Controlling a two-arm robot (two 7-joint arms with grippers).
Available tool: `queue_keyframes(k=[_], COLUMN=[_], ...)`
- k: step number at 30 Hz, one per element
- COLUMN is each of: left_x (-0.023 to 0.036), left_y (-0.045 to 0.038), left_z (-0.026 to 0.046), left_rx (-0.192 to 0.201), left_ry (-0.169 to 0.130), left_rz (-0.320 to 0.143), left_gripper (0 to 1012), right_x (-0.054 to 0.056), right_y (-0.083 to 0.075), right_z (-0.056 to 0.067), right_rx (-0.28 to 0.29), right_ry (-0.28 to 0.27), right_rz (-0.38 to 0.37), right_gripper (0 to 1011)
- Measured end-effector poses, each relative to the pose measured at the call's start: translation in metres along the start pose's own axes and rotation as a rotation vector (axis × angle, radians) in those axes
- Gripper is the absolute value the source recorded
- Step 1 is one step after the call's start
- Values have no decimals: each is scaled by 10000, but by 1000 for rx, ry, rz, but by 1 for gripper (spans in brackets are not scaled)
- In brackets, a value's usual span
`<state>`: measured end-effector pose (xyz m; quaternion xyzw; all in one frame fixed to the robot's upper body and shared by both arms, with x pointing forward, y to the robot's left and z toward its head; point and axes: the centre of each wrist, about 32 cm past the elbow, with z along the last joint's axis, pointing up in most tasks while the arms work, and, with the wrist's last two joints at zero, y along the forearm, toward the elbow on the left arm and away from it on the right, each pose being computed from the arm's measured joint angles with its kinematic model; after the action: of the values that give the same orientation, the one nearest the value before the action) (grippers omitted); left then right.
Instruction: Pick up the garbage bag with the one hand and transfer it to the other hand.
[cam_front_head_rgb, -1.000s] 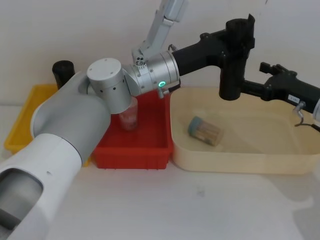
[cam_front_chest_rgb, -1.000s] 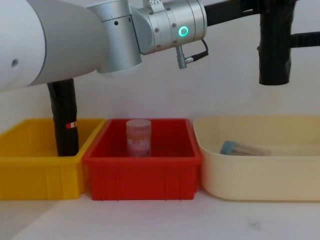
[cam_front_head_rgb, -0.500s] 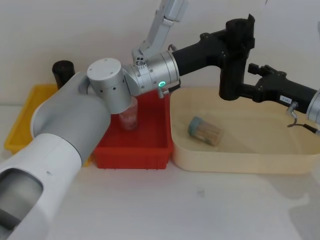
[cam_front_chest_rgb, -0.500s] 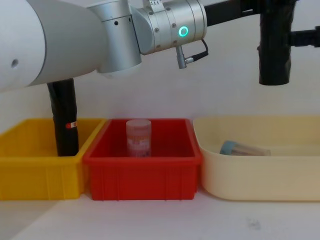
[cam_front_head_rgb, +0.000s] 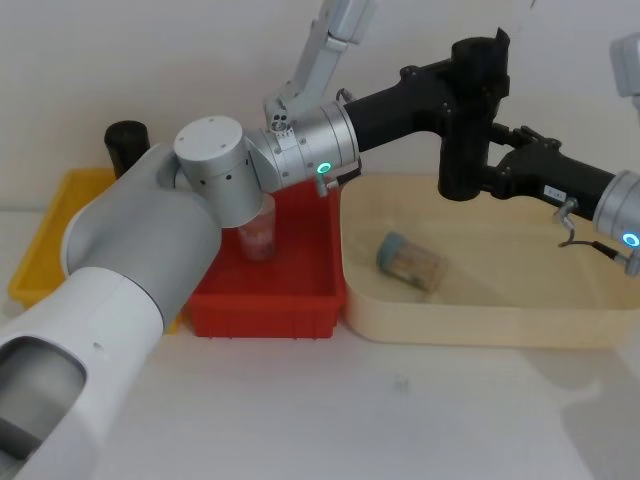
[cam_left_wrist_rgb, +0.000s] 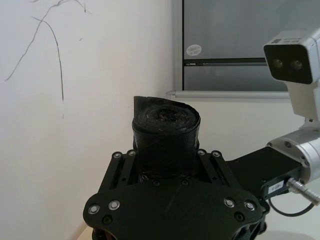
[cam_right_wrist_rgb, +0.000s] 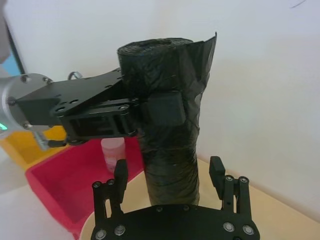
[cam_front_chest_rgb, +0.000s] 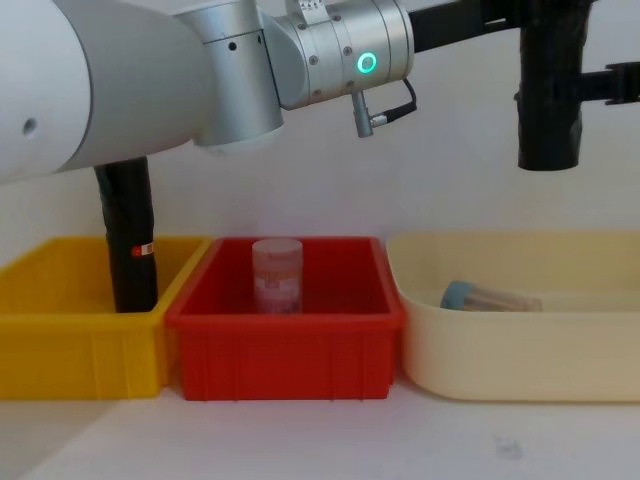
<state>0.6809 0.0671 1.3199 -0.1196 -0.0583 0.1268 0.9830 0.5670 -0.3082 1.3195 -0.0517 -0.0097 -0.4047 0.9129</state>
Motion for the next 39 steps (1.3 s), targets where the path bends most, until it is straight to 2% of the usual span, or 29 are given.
queue_keyframes(k=[16, 19, 24, 35, 39], left_x=[0, 0, 0, 0, 0], left_y=[0, 0, 0, 0, 0], left_z=[0, 0, 0, 0, 0], left_rx=[0, 0, 0, 0, 0], left_ry=[0, 0, 0, 0, 0], left_rz=[0, 0, 0, 0, 0], left_gripper=[460, 460, 460, 460, 460], right_x=[-58, -64, -71, -82, -84], right_y=[186, 204, 224, 251, 256], right_z=[3, 6, 11, 16, 16], right_rx=[-8, -9, -8, -9, -9], right_ry=[-36, -39, -42, -47, -48], right_rz=[-36, -38, -41, -43, -44], right_gripper=[1005, 975, 866, 537, 537])
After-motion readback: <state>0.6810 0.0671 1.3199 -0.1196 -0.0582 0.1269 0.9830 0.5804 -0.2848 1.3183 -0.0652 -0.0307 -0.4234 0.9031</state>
